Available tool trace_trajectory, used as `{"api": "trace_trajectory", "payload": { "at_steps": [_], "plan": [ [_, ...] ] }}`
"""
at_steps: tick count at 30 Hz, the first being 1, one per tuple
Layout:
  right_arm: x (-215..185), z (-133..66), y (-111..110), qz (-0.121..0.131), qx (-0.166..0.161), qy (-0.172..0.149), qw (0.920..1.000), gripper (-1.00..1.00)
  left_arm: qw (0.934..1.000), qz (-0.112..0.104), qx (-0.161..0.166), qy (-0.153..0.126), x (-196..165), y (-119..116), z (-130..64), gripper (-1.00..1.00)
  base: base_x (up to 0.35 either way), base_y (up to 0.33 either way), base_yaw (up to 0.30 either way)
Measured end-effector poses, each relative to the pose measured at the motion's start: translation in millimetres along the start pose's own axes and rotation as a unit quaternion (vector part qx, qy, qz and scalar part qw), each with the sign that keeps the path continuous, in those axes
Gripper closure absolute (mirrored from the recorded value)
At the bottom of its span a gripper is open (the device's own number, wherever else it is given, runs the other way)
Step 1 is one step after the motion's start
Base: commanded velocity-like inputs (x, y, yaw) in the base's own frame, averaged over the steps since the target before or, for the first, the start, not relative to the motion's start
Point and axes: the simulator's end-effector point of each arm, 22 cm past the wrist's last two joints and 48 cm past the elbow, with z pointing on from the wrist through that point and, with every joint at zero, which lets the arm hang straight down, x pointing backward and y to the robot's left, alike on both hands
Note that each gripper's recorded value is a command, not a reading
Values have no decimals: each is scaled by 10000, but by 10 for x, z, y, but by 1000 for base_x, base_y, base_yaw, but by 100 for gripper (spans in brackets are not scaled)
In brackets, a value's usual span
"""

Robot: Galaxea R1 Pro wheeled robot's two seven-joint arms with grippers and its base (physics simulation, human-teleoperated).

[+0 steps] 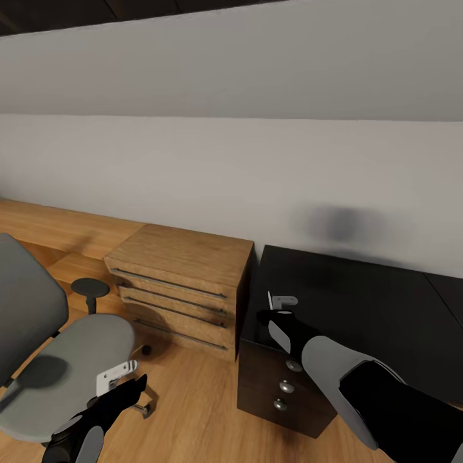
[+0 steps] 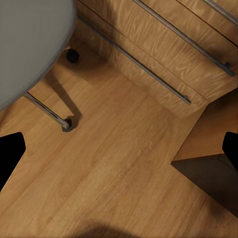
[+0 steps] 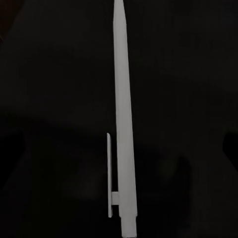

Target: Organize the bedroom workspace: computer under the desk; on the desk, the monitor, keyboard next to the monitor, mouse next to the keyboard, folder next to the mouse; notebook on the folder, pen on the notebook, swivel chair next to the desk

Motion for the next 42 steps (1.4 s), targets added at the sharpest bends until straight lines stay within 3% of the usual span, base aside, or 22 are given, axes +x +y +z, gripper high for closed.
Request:
{"api": "trace_trajectory", "payload": {
  "at_steps": [42],
  "plan": [
    [114,154,35,-32,-19,-18,10000,-100,10000,-6,5,1,146,36,170,-100,0,0,0]
  ]
}}
